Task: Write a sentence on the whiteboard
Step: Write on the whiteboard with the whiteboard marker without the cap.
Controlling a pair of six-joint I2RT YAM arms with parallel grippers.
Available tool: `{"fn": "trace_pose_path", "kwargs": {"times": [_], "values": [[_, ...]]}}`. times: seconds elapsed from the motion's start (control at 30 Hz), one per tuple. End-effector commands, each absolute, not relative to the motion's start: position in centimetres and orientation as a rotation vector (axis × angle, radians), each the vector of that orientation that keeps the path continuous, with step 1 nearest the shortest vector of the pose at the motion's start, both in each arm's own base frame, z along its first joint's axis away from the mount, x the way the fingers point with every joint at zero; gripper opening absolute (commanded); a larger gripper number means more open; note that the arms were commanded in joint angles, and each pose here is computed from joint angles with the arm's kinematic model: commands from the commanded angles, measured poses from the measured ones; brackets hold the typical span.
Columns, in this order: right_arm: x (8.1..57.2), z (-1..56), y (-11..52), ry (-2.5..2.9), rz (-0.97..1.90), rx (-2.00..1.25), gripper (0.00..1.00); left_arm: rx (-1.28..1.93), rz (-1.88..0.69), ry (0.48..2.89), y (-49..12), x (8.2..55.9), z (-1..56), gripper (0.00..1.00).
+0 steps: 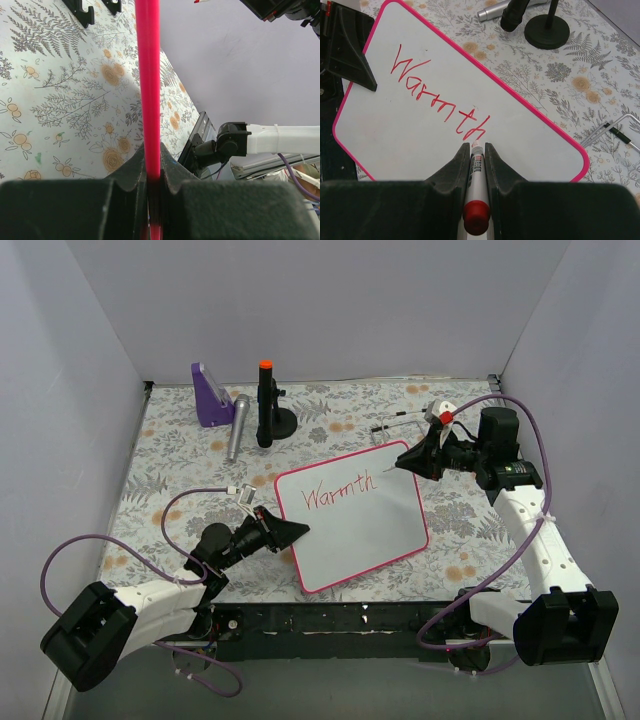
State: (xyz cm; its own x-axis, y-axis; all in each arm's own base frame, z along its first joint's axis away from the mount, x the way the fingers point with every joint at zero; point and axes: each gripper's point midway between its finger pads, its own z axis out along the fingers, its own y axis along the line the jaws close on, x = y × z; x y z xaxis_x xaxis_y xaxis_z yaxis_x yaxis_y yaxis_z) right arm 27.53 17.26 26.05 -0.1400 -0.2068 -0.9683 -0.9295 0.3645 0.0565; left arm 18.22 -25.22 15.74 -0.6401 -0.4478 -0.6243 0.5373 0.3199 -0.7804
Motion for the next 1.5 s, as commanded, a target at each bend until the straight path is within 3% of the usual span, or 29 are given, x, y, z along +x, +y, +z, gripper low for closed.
{"fn": "trace_pose_path", "kwargs": {"times": [0.0, 1.47], "values": [[27.4, 26.4, 17.1, 1.58, 0.871, -1.05, 0.01, 0.128, -1.495, 1.565, -25.2, 18.0, 19.6, 0.0], [26.5, 26.8, 16.6, 1.567, 0.877, -1.032, 0.01, 0.128, -1.486, 1.554, -24.8, 17.7, 19.8, 0.0]]}}
